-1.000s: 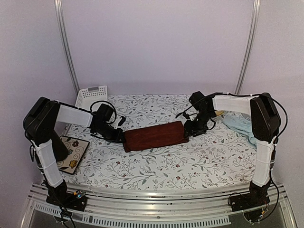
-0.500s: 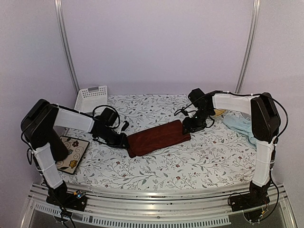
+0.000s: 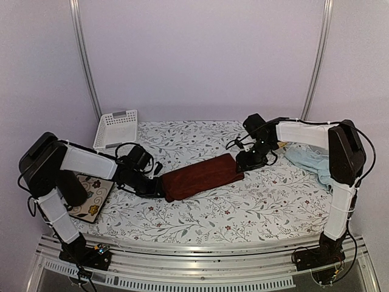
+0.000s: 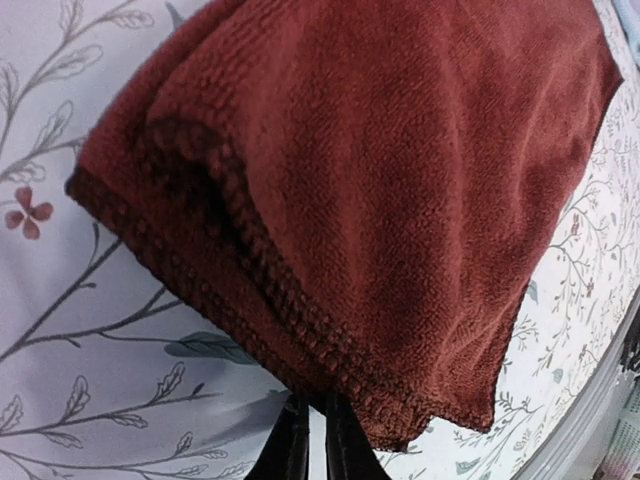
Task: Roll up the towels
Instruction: Rotate the towel at the center of the board.
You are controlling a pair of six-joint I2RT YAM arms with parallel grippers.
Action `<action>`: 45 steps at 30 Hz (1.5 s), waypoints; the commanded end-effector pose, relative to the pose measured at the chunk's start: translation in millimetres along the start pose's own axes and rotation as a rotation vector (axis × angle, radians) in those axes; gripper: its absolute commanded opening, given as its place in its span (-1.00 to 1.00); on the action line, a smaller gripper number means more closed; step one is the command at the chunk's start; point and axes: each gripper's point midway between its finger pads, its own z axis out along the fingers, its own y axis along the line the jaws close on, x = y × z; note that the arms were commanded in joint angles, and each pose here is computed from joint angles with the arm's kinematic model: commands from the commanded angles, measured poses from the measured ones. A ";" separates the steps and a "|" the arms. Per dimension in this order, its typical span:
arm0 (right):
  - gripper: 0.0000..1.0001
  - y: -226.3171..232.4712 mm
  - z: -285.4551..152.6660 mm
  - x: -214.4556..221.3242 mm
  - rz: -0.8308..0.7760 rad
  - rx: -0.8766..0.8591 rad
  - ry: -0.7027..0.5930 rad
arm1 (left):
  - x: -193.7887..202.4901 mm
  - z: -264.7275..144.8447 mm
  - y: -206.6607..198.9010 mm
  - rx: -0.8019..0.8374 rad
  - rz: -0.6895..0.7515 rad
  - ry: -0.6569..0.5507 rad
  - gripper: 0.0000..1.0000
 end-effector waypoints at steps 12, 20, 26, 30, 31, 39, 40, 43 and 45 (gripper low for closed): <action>0.26 15.1 -66.6 48.3 -0.053 -0.008 -0.110 | 40.2 40.0 -97.7 -0.048 -0.058 0.009 -0.79; 0.39 14.2 -61.9 65.7 -0.034 -0.024 -0.096 | 56.3 57.3 -145.6 -0.024 -0.027 0.016 -0.78; 0.50 19.5 -53.7 40.6 0.026 -0.106 -0.128 | 39.5 22.1 -163.6 -0.021 0.018 -0.029 -0.47; 0.50 7.9 -37.7 27.9 0.123 -0.167 -0.116 | 15.7 -8.4 -162.3 -0.047 0.047 -0.089 -0.40; 0.49 6.8 -36.2 19.7 0.140 -0.179 -0.122 | 8.6 -15.0 -158.7 -0.051 0.044 -0.103 -0.38; 0.37 0.8 -1.0 1.1 0.264 -0.213 -0.084 | -51.8 -47.6 -94.3 -0.133 0.060 -0.172 -0.23; 0.36 0.0 2.4 0.2 0.276 -0.212 -0.080 | -58.2 -48.8 -83.9 -0.140 0.059 -0.172 -0.22; 0.34 -2.8 11.5 -3.2 0.296 -0.203 -0.072 | -74.9 -50.9 -57.6 -0.155 0.068 -0.178 -0.17; 0.33 -4.6 17.7 -4.4 0.304 -0.196 -0.063 | -83.6 -49.9 -42.9 -0.168 0.073 -0.181 -0.10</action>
